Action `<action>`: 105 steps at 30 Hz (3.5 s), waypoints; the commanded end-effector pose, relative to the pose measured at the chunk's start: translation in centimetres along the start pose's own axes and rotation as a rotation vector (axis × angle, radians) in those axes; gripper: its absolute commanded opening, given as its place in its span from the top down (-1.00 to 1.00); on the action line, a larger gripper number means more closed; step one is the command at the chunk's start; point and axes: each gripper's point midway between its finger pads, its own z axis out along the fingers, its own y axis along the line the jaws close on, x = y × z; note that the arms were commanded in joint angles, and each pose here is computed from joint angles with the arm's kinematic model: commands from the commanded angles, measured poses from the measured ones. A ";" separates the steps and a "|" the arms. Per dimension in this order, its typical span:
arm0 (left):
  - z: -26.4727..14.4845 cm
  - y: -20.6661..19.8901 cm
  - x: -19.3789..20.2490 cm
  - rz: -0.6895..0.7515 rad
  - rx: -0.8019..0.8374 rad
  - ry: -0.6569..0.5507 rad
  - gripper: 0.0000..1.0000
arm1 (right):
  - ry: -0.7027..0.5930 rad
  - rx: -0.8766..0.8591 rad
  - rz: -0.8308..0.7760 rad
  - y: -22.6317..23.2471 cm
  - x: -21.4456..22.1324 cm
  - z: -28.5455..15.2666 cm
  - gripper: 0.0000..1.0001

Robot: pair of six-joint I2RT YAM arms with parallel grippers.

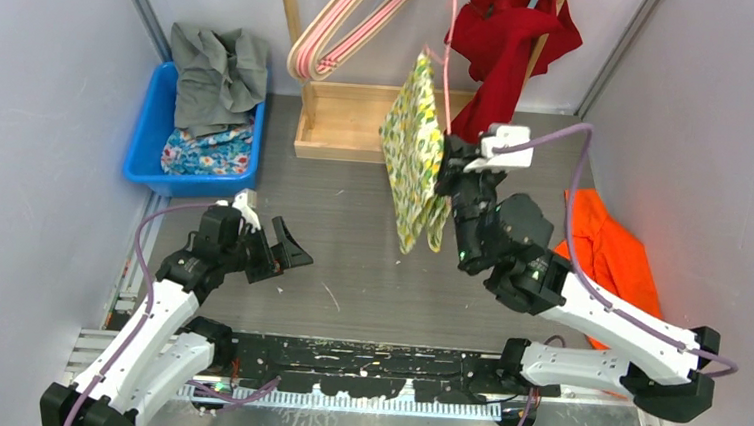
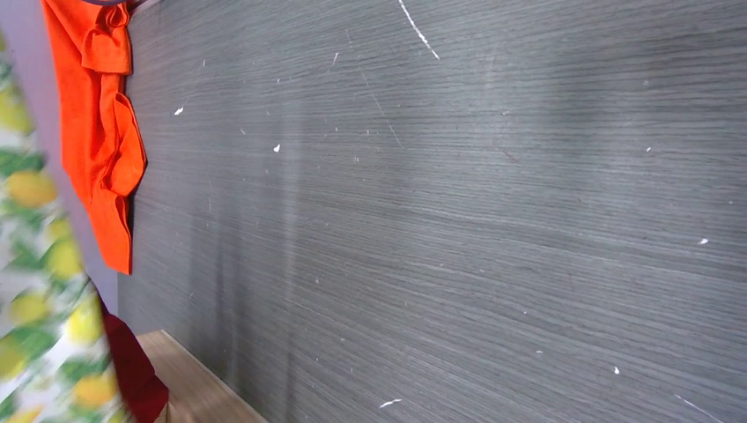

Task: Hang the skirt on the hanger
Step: Place the hanger on the clothesline, then pick up the skirt from the bin.

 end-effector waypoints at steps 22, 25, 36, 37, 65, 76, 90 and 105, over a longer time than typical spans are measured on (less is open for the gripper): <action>-0.3 -1.7 -2.8 0.036 0.007 -0.071 -0.87 | -0.239 -0.056 0.253 -5.4 -9.4 19.3 0.97; -0.2 -1.7 -2.9 0.037 0.006 -0.072 -0.87 | -0.224 -0.054 0.268 -5.5 -8.9 20.5 0.97; -0.4 -1.8 -3.4 0.044 -0.011 -0.079 -0.87 | -0.132 -0.059 0.325 -5.7 -4.0 20.0 0.97; -0.5 -1.9 -3.5 0.047 -0.008 -0.082 -0.87 | -0.125 -0.058 0.326 -5.8 -3.5 19.8 0.97; -6.5 -1.8 -20.0 -0.022 -0.319 -0.497 -0.99 | 0.106 -0.022 0.380 -10.9 -1.2 -2.1 -0.35; -4.1 6.1 -30.7 -0.284 -0.553 -0.697 -1.00 | 0.317 -0.114 0.457 -9.5 7.1 -5.7 -0.27; 0.8 16.0 -37.1 -0.227 -1.000 -0.590 -0.99 | 0.452 -0.119 0.394 -9.5 13.0 -5.2 -0.26; 6.4 23.8 -38.8 -0.178 -1.067 -0.460 -0.73 | 0.538 -0.146 0.387 -8.7 17.0 -4.3 -0.26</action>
